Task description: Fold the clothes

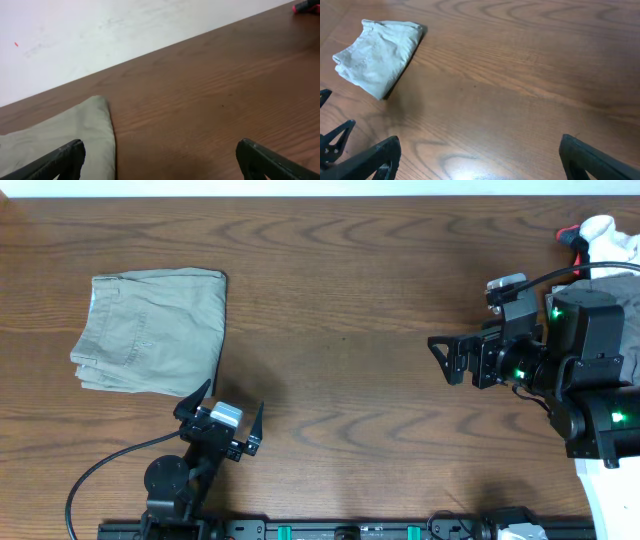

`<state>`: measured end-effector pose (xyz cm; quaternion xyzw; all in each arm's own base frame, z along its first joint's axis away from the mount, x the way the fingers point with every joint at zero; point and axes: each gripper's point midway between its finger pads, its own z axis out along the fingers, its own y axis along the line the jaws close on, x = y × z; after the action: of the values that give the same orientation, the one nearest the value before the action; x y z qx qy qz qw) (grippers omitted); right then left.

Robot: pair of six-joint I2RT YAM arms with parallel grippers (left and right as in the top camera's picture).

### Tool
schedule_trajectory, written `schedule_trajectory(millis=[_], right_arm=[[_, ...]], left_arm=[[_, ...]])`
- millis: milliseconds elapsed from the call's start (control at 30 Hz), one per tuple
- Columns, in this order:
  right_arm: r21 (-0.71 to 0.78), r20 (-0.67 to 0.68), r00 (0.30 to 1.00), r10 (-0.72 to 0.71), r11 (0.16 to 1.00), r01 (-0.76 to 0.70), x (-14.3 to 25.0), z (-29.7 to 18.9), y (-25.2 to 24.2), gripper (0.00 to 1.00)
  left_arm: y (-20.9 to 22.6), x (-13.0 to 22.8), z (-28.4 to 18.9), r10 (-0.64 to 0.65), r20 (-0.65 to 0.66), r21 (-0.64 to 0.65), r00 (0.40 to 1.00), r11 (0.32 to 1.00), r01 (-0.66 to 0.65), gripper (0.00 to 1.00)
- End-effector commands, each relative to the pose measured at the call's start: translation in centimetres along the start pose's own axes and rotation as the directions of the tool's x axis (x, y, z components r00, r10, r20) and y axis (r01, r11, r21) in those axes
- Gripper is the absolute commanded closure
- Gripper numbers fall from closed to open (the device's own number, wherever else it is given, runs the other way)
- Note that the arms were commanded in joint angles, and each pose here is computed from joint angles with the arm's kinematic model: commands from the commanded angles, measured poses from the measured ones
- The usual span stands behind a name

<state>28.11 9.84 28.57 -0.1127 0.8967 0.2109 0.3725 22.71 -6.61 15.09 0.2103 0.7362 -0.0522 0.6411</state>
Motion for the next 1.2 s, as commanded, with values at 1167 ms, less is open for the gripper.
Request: schedule_trajectory(millis=[1167], right_arm=[[0.266, 0.596, 0.752, -0.281, 0.953, 0.145, -3.9, -11.0, 0.7, 0.01]], left_arm=[[-0.5, 1.1, 0.3, -0.022, -0.016, 0.021, 1.0, 1.0, 0.022, 0.02]])
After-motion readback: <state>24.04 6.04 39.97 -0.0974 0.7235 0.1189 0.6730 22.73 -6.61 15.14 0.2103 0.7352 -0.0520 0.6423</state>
